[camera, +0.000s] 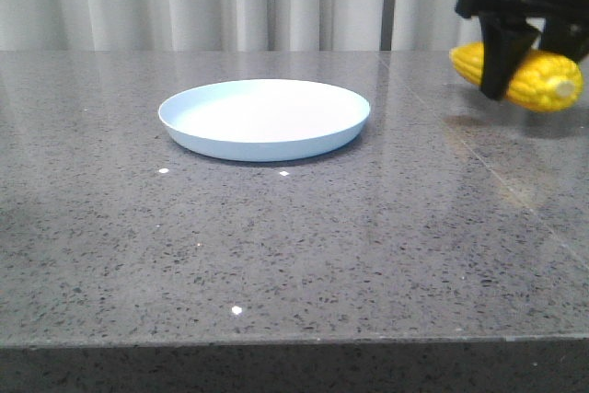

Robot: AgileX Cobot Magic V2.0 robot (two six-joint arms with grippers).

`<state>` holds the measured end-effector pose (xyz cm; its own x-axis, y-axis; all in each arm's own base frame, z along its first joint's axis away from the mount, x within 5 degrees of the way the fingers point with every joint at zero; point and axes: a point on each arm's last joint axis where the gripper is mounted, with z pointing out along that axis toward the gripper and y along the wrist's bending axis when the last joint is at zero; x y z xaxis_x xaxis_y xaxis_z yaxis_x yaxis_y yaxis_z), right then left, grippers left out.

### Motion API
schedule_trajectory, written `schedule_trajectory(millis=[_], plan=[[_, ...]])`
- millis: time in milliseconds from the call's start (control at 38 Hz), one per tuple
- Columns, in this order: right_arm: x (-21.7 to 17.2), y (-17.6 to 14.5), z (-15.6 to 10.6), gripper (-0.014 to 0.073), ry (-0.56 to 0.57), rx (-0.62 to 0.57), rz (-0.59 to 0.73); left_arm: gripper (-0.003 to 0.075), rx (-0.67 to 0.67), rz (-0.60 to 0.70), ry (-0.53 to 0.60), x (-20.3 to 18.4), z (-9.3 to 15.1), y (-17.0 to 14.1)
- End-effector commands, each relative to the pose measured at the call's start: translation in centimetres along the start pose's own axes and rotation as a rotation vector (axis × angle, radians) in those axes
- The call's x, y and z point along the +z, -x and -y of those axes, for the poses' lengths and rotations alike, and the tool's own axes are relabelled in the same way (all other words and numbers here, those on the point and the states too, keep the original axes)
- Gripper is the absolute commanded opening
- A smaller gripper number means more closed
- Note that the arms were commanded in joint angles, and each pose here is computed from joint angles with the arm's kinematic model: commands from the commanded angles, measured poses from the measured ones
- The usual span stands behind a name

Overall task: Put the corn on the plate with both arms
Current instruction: 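Carry the corn cob with the right gripper over the plate, lower it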

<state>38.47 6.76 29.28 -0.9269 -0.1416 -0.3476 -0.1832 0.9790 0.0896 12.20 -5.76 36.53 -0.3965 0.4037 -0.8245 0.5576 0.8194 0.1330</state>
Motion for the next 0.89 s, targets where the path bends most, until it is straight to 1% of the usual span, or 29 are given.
schedule_trajectory(millis=[0,79,158,237,315,420,473,631,683,815,867], plan=[[-5.7,0.7,-3.8,0.0302,0.054,-0.083,0.110,0.0368,-0.012,0.097,0.018,-0.5,-0.2,1.3],[-6.8,0.7,-6.9,0.0302,0.089,-0.155,0.109,0.0368,-0.012,0.096,0.019,-0.5,-0.2,1.3],[-7.5,0.5,-9.9,0.0302,0.126,-0.176,0.119,0.0368,-0.012,0.096,0.019,-0.5,-0.2,1.3],[-7.3,0.2,-12.2,0.0302,0.157,-0.168,0.126,0.0368,-0.012,0.096,0.019,-0.5,-0.2,1.3],[-6.3,0.3,-13.9,0.0302,0.181,-0.120,0.127,0.0368,-0.012,0.096,0.019,-0.5,-0.2,1.3],[-4.5,0.6,-15.5,0.0302,0.206,-0.044,0.134,0.0368,-0.012,0.096,0.019,-0.5,-0.2,1.3],[-3.4,0.9,-16.3,0.0302,0.219,-0.030,0.144,0.0368,-0.012,0.096,0.019,-0.5,-0.2,1.3],[-0.8,1.4,-17.2,0.0310,0.269,0.026,0.119,0.0368,-0.012,0.096,0.019,-0.5,-0.2,1.3],[-0.5,1.5,-17.4,0.0354,0.282,0.043,0.123,0.0368,-0.012,0.096,0.019,-0.5,-0.2,1.3],[-0.4,1.6,-17.4,0.0531,0.287,0.046,0.133,0.0368,-0.012,0.096,0.019,-0.5,-0.2,1.3],[-0.4,1.7,-17.4,0.0560,0.289,0.046,0.139,0.0368,-0.012,0.096,0.019,-0.5,-0.2,1.3]])
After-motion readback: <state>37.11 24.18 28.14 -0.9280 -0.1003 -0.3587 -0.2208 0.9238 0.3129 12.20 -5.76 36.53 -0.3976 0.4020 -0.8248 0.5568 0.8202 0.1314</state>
